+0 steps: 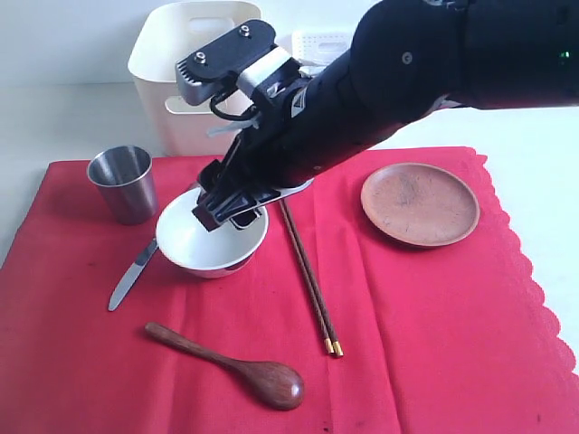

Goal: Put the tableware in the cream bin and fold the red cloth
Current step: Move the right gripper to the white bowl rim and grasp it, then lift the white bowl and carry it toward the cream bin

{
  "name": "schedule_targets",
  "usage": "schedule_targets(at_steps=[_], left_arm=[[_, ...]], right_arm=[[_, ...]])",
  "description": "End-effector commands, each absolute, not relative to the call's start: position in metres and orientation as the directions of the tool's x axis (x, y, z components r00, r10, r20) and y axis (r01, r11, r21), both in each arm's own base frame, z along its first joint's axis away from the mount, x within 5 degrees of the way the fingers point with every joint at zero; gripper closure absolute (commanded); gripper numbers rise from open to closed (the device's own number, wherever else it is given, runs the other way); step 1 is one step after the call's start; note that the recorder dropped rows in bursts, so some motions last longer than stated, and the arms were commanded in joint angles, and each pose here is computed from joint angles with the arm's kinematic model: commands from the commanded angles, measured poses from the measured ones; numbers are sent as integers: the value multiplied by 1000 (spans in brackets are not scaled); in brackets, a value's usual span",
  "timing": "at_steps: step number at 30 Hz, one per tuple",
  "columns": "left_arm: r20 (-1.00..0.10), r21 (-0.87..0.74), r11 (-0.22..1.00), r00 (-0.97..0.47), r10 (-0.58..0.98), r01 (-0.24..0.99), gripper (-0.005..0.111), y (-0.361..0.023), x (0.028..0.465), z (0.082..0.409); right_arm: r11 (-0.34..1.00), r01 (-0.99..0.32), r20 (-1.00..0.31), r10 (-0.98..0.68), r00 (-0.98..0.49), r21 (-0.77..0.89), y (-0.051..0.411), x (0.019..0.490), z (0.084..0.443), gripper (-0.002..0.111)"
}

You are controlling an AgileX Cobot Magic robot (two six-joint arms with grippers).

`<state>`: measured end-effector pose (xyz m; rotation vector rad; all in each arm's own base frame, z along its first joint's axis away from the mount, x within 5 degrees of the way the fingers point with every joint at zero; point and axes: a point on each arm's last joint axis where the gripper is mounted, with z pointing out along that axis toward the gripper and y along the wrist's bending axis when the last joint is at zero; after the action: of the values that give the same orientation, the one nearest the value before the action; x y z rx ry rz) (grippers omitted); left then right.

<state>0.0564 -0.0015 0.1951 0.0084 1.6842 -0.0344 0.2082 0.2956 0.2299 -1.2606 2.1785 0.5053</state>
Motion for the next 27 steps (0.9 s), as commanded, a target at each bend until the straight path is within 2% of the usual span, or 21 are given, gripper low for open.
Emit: schedule_targets(at_steps=[1,10,14,19,22,27], left_arm=[[-994,-25,999,-106,-22,24,103,-1,56,196],[-994,-25,999,-106,-22,24,103,-1,56,196],[-994,-25,999,-106,-22,24,103,-1,56,196],[-994,-25,999,-106,-22,24,103,-1,56,196],[-994,-25,999,-106,-22,24,103,-1,56,196],[-994,-25,999,-106,-22,24,103,-1,56,196]], right_arm=[[474,-881,-616,-690,-380,12,300,212,214,36],[544,-839,-629,-654,-421,-3,307,227,189,36],[523,-852,-563,-704,-432,-1,302,222,186,36],[463,-877,-440,-820,-367,-132,279,227,193,36],[552,-813,-368,-807,-463,-187,260,237,195,36],[630,-743,-383,-759,-527,-224,246,249,193,36]])
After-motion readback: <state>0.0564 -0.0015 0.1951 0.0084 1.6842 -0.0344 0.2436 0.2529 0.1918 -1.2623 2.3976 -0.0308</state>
